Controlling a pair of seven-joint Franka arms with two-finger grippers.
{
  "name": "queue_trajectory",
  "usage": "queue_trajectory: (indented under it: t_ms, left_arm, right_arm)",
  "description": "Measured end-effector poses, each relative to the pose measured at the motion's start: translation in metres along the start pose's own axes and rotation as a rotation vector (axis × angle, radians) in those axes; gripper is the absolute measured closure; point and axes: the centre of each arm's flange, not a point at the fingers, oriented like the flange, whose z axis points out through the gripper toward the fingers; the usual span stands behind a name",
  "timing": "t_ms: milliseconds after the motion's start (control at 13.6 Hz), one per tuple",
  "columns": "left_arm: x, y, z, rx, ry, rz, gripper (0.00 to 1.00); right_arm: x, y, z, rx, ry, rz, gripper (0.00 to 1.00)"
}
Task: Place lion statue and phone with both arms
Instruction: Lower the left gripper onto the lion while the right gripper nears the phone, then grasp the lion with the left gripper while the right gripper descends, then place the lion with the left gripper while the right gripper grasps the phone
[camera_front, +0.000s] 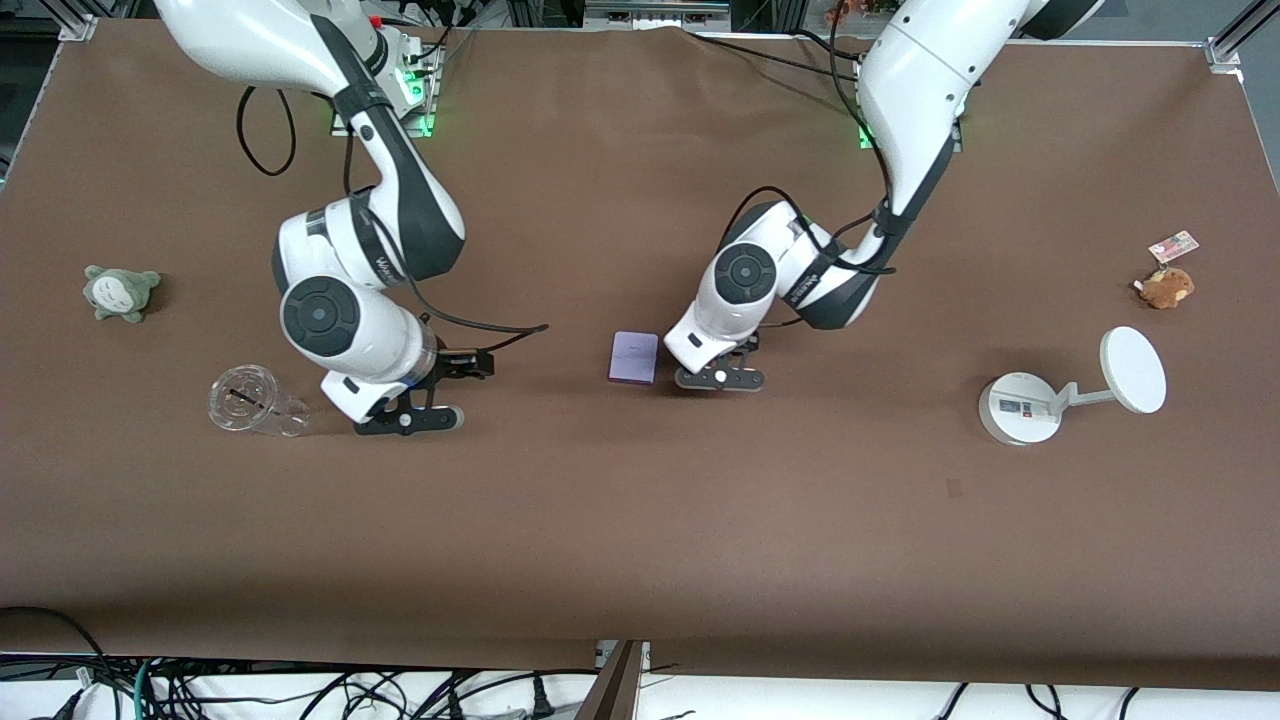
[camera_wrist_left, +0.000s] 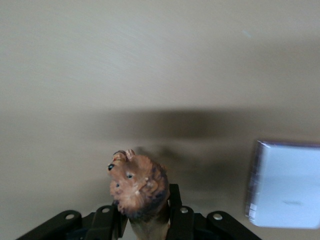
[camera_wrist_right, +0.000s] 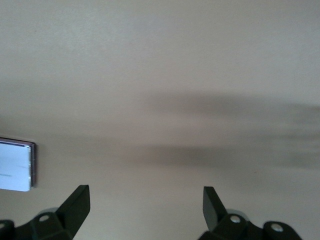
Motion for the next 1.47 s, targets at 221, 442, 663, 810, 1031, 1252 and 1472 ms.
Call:
queue_trajectory:
  t_ms: [221,442,663,810,1031,1252,1472]
  left_arm:
    - [0.024,-0.064,-0.030,0.127,-0.023,-0.081,0.65]
    - [0.056,-0.147,-0.035,0.224,-0.037,-0.119,0.65]
    - [0.082,-0.233,-0.024,0.216,-0.099,0.030,0.65]
    - [0.093,-0.278,-0.018,0.192,-0.113,0.107,0.65]
    - [0.101,-0.314,0.000,0.168,-0.116,0.169,0.65]
    - [0.105,-0.330,0.016,0.153,-0.112,0.191,0.65]
    - [0.104,-0.331,0.021,0.149,-0.117,0.192,0.65]
  right_arm:
    - [-0.011,-0.045,0.016,0.003,0.022,0.058,0.00]
    - [-0.027,-0.104,0.046,0.020,0.061,0.143,0.00]
    - [-0.045,-0.151,0.079,0.039,0.088,0.191,0.00]
    - [-0.057,-0.175,0.093,0.051,0.103,0.195,0.00]
    - [-0.071,-0.198,0.100,0.054,0.106,0.184,0.00]
    - [-0.082,-0.214,0.103,0.056,0.109,0.169,0.00]
    - [-0.091,-0.231,0.116,0.063,0.115,0.170,0.00]
